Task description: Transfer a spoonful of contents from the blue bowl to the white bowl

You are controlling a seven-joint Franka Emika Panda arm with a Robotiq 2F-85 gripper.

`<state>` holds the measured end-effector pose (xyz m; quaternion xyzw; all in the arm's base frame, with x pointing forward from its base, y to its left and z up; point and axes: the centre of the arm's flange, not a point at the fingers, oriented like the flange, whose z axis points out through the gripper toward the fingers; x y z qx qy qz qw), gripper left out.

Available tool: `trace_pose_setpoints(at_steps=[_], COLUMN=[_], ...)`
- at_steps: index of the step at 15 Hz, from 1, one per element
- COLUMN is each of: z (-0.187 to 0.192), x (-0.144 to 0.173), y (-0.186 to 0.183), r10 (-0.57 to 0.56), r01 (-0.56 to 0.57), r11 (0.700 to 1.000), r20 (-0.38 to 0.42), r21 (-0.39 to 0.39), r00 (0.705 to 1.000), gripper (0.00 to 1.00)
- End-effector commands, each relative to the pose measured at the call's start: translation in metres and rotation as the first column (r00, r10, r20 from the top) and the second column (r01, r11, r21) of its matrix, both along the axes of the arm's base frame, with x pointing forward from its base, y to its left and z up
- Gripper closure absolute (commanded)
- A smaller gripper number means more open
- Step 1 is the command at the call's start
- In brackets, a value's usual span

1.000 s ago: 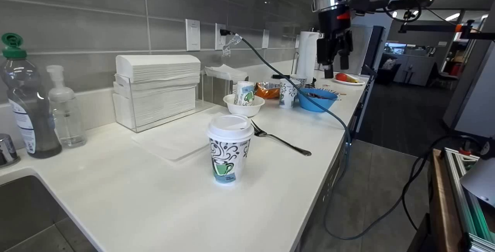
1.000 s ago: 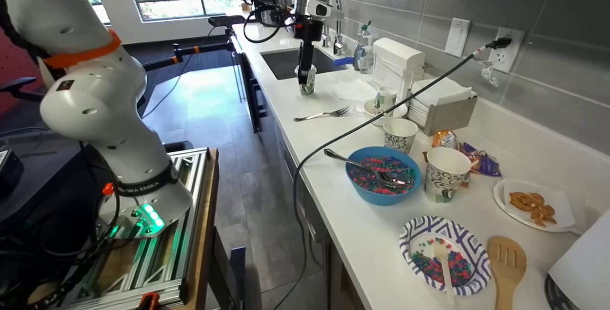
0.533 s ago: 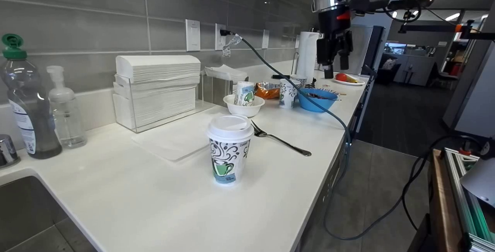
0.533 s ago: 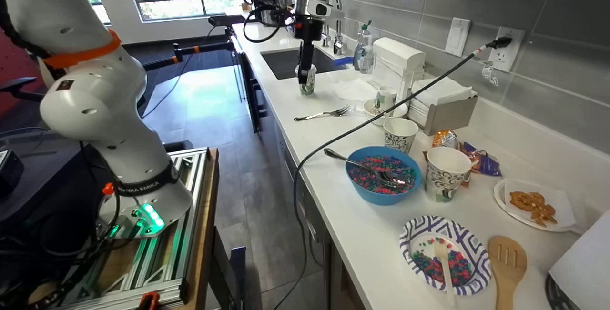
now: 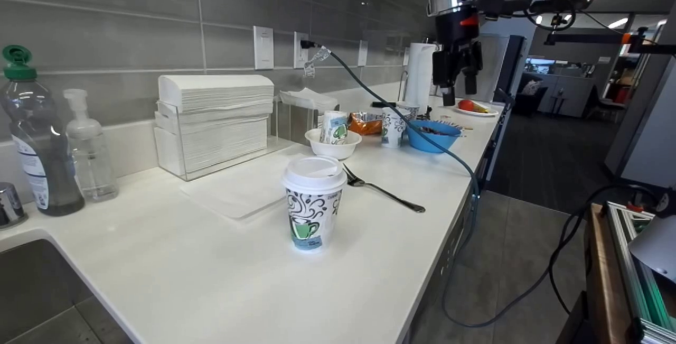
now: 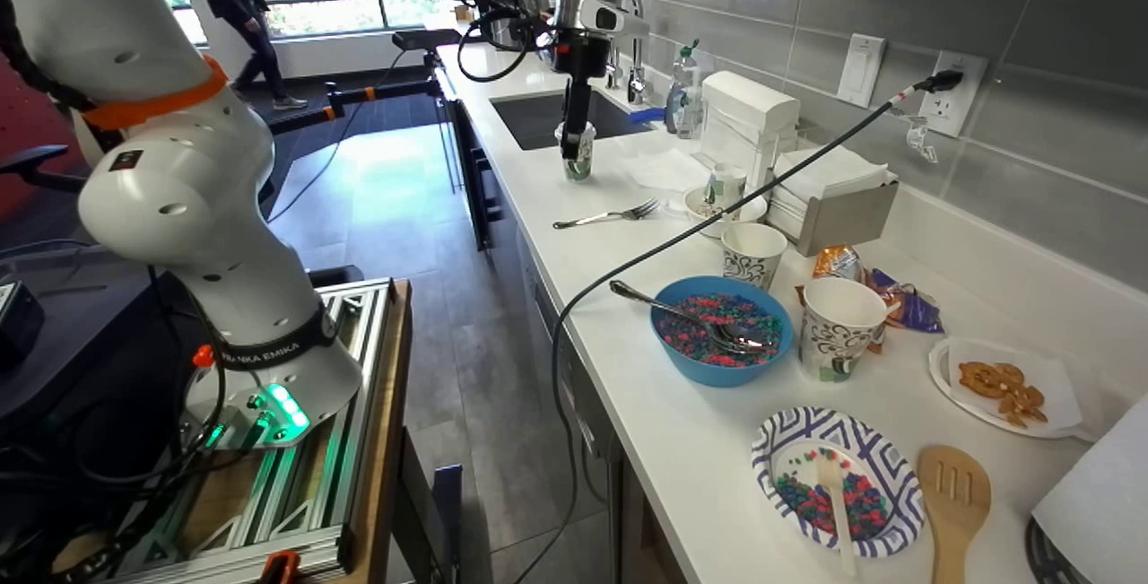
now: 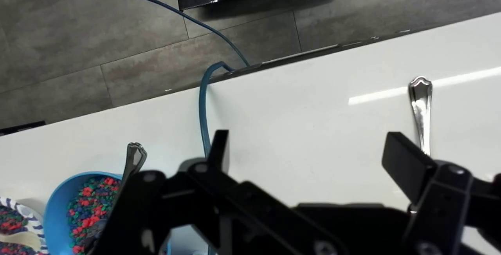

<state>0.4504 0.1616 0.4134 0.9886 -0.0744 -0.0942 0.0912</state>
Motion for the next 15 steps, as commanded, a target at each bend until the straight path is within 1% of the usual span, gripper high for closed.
trace_pose_setpoints(at_steps=[1,5,7,10,13,15], z=[0.007,0.017,0.018,0.021,0.022,0.02], x=[-0.015,-0.02,-0.022,-0.03,-0.04,-0.041], y=[-0.024,-0.066,-0.09,-0.126,-0.163,-0.192], r10=[-0.062,-0.163,-0.202,-0.221,-0.218,-0.241], r01=[0.058,0.137,0.166,0.187,0.187,0.206], r11=[0.994,0.972,0.962,0.959,0.955,0.948], r20=[0.04,0.126,0.158,0.149,0.119,0.124], r21=[0.089,0.193,0.218,0.212,0.23,0.245], r00=[0.997,0.979,0.967,0.964,0.969,0.963], gripper=[0.0,0.0,0.0,0.0,0.0,0.0])
